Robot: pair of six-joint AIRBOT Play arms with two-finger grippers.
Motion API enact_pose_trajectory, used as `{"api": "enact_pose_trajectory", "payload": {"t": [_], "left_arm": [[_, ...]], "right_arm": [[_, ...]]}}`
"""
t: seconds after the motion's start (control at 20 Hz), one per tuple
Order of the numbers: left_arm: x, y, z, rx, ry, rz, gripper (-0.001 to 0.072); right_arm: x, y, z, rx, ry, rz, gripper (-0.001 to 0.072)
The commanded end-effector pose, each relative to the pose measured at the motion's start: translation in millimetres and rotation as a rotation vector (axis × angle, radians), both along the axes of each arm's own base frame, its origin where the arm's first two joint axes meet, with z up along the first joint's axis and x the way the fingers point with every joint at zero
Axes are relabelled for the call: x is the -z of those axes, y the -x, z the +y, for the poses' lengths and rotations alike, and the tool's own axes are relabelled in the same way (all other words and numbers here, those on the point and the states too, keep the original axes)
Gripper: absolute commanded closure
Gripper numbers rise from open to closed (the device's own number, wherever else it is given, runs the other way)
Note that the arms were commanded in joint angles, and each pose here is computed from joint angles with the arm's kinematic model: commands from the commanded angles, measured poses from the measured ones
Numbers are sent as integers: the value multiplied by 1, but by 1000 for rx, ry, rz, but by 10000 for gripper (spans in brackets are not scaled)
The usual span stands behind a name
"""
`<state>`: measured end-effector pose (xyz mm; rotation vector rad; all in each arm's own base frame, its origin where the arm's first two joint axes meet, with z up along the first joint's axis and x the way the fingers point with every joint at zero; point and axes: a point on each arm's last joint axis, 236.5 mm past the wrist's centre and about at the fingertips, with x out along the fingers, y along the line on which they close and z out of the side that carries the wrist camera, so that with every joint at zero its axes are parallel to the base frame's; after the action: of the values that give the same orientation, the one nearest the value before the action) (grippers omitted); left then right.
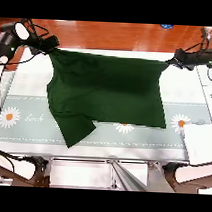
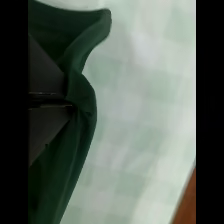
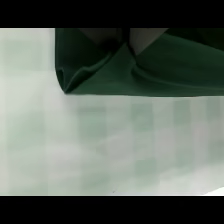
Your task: Fold the shirts.
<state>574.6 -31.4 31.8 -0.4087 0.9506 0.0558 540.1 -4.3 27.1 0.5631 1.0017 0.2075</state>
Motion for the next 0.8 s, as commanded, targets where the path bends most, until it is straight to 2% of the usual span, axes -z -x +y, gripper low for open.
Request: {"api": "enact_pose_trajectory", "payload": {"t": [0.0, 0.15, 0.35, 0.55, 0.75], "left_arm": [[27, -7, -4, -6, 80, 50, 690], [31, 19, -3, 146, 9, 141, 690], [51, 96, 8, 363, -13, 445, 689], [97, 122, 5, 373, 16, 558, 690], [119, 121, 2, 354, 18, 561, 689]], "right_arm": [[20, -18, 2, 21, -35, 36, 687], [15, 7, 10, -74, -34, 89, 687], [31, 57, -4, -182, 49, 256, 687], [70, 77, -4, -166, 49, 343, 687], [98, 85, 9, -156, 42, 366, 684]]}}
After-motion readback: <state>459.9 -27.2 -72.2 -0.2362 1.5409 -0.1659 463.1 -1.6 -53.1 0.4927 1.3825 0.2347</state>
